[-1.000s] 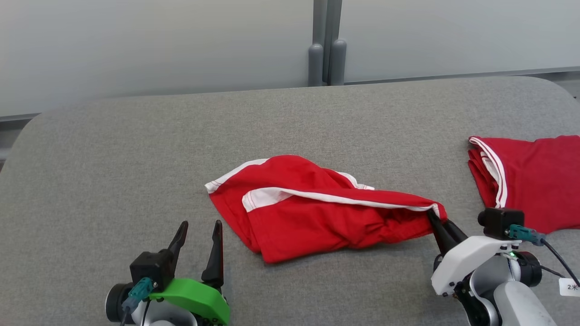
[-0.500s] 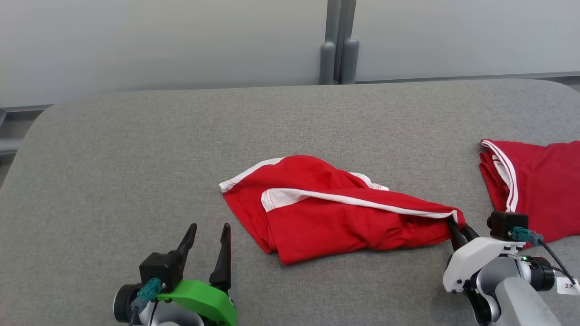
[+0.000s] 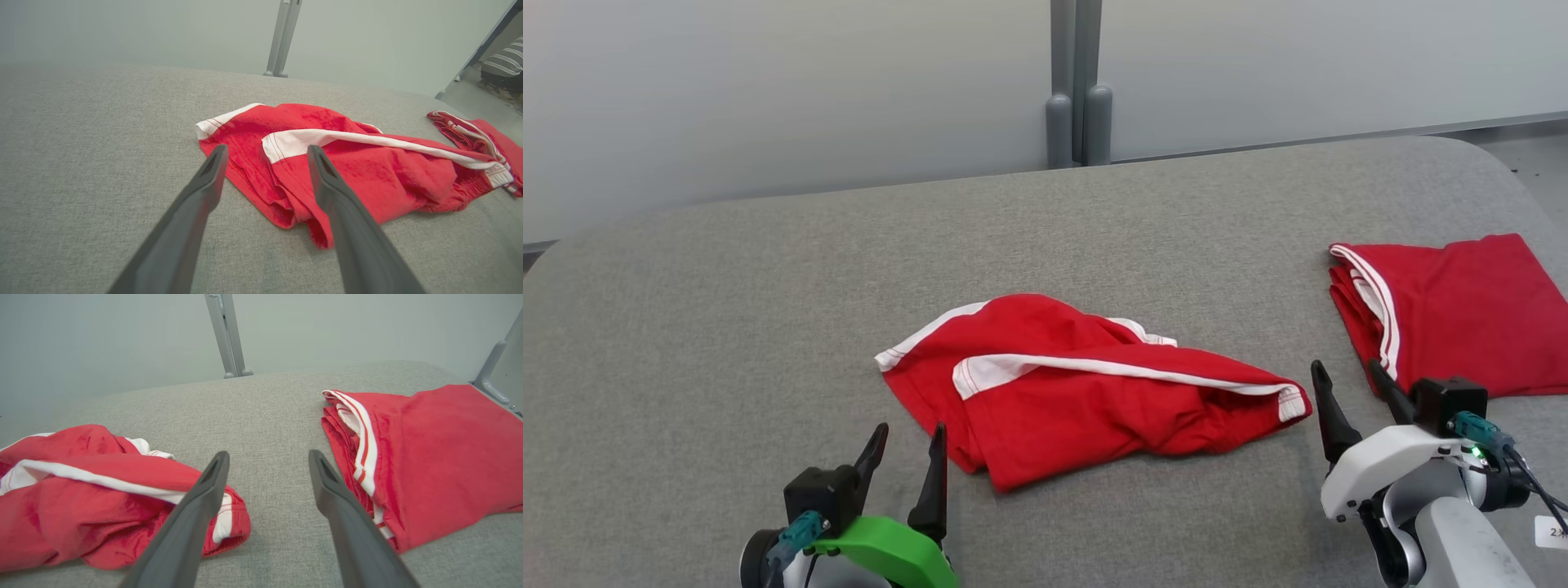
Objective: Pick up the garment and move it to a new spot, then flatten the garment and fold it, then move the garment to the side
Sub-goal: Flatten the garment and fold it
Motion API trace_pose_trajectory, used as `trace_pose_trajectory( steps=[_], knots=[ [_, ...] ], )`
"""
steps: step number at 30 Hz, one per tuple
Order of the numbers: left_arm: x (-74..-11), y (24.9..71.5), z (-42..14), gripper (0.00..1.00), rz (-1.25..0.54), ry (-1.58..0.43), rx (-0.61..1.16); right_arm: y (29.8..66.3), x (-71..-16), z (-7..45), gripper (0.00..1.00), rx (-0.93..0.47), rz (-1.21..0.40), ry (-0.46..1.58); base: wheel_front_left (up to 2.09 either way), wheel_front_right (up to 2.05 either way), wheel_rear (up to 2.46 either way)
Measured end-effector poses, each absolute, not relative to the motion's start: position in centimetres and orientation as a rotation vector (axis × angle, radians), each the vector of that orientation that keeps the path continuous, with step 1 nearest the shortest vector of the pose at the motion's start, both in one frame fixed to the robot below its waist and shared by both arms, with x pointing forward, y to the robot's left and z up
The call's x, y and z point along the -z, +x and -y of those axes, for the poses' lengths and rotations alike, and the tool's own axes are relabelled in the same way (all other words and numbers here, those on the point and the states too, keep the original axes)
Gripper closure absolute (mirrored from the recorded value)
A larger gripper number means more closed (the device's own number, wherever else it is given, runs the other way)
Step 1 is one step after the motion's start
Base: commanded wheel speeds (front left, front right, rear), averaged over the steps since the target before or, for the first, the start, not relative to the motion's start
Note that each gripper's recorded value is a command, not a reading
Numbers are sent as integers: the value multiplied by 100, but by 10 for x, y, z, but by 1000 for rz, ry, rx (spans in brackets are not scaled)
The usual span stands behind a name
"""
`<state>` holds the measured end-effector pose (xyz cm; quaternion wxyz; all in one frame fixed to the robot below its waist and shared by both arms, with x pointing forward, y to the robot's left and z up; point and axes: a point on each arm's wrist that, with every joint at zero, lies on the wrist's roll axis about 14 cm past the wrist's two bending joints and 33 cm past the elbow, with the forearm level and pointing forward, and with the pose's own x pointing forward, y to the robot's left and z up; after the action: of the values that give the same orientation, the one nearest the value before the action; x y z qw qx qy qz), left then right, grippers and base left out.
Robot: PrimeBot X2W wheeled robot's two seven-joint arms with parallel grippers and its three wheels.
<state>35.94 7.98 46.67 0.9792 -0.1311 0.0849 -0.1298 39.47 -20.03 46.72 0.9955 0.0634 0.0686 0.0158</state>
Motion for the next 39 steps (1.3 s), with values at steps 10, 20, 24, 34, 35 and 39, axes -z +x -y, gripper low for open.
trace_pose_trajectory(
  steps=[10, 20, 24, 34, 35, 39],
  knots=[
    [-450, 358, -48, 0, -244, -276, 352, 374, -494, 204, 0, -10, -50, 133, 0, 0, 0],
    [-429, 381, -31, 0, -347, -329, 373, 368, -503, 198, 0, -13, -30, 136, 0, 0, 0],
    [-417, 406, -36, 0, -383, -327, 339, 369, -504, 202, 0, -1, -28, 133, 0, 0, 0],
    [-390, 425, -28, 34, -463, -328, 347, 368, -495, 219, 0, 53, -54, 124, 0, 0, 0],
    [-389, 426, -25, 53, -464, -333, 356, 368, -495, 220, 0, 57, -54, 123, 0, 0, 0],
    [-391, 428, -19, 100, -457, -346, 372, 369, -494, 223, 0, 65, -51, 121, 0, 0, 0]
  ],
)
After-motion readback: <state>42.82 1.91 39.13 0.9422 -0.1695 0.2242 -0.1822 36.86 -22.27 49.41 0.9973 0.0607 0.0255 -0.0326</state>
